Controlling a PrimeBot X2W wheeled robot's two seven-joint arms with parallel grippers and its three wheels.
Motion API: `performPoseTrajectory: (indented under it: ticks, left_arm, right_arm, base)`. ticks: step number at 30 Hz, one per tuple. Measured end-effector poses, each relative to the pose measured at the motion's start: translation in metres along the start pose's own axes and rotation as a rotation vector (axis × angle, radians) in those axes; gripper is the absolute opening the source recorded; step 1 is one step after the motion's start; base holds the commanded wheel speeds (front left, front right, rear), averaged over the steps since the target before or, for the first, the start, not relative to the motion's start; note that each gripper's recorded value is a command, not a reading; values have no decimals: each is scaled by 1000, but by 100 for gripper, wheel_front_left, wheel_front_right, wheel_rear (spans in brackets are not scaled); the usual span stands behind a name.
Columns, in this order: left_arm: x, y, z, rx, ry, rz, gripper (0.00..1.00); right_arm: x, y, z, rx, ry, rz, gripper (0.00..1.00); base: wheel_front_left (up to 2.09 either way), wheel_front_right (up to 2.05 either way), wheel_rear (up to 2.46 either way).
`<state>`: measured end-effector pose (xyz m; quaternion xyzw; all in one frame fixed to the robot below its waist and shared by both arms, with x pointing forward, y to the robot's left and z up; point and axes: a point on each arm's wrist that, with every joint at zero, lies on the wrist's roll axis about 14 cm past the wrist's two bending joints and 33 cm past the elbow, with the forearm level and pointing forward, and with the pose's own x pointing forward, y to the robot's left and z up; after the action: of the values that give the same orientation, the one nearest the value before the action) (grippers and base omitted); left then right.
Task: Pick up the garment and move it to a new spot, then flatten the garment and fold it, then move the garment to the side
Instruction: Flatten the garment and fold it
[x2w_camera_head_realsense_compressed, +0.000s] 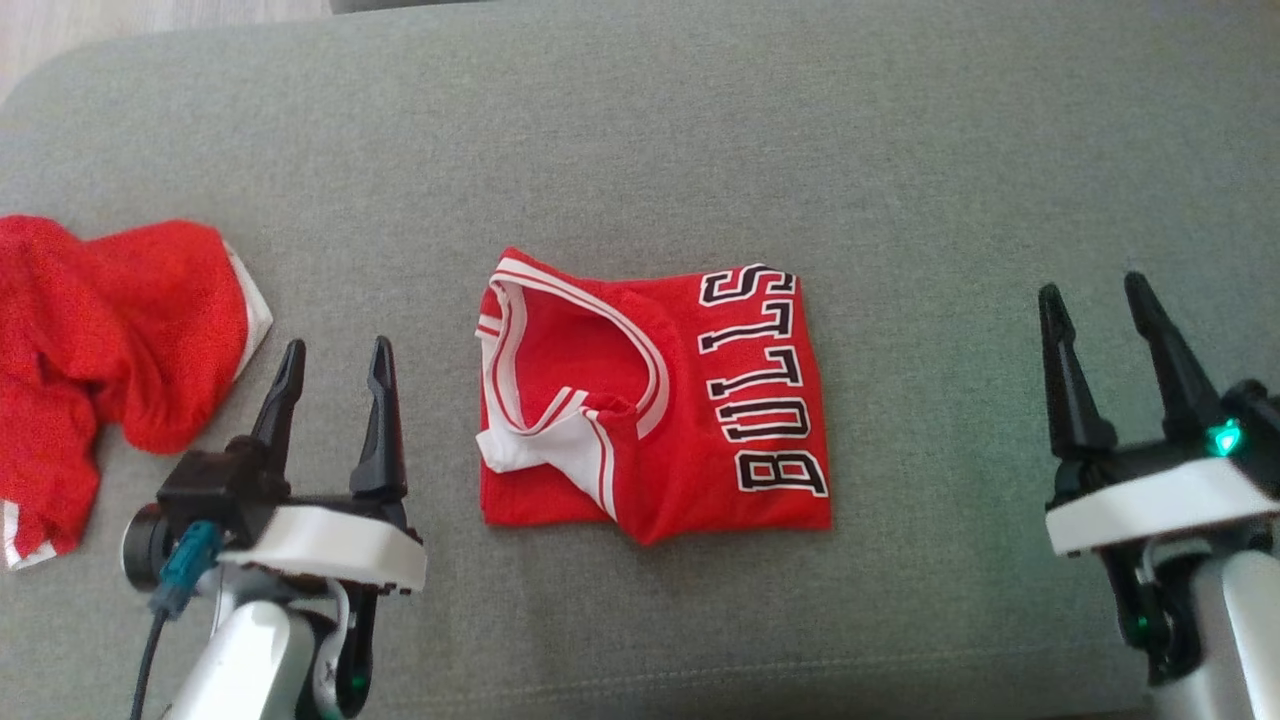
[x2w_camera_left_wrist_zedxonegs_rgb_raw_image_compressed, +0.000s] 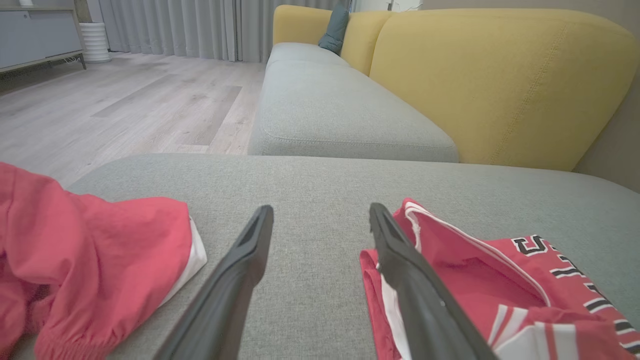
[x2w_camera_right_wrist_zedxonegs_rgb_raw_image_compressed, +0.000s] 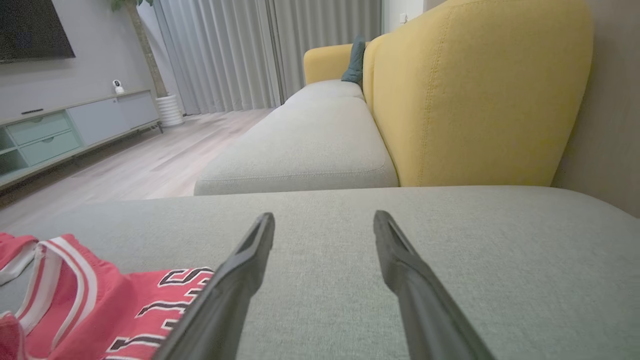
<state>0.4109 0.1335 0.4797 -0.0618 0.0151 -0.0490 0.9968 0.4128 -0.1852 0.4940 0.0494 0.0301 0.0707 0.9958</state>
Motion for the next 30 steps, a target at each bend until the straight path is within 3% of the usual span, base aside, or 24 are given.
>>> performPoseTrajectory:
  ticks: [17,18,20,21,25,30]
  left_arm:
    - [-5,-4,5,7,-5,-9,100]
    - [-5,-4,5,7,-5,-10,100]
    - [-5,-4,5,7,-5,-9,100]
    - [-5,-3,5,8,-1,-9,100]
    - [-5,0,2,11,8,-3,100]
    - [-5,4,-3,12,20,9,100]
  right_arm:
    - [-13,2,3,13,18,-22,100]
    - [-13,3,2,14,22,-22,85]
    - [-13,4,0,17,31,-20,5]
    - [-12,6,-2,18,37,-14,0]
    - [-9,26,-18,36,92,41,0]
    - [-7,86,-49,97,186,199,0]
  base:
    - [0,0,0]
    - [0,0,0]
    - [0,0,0]
    - [0,0,0]
    - [0,0,0]
    - [0,0,0]
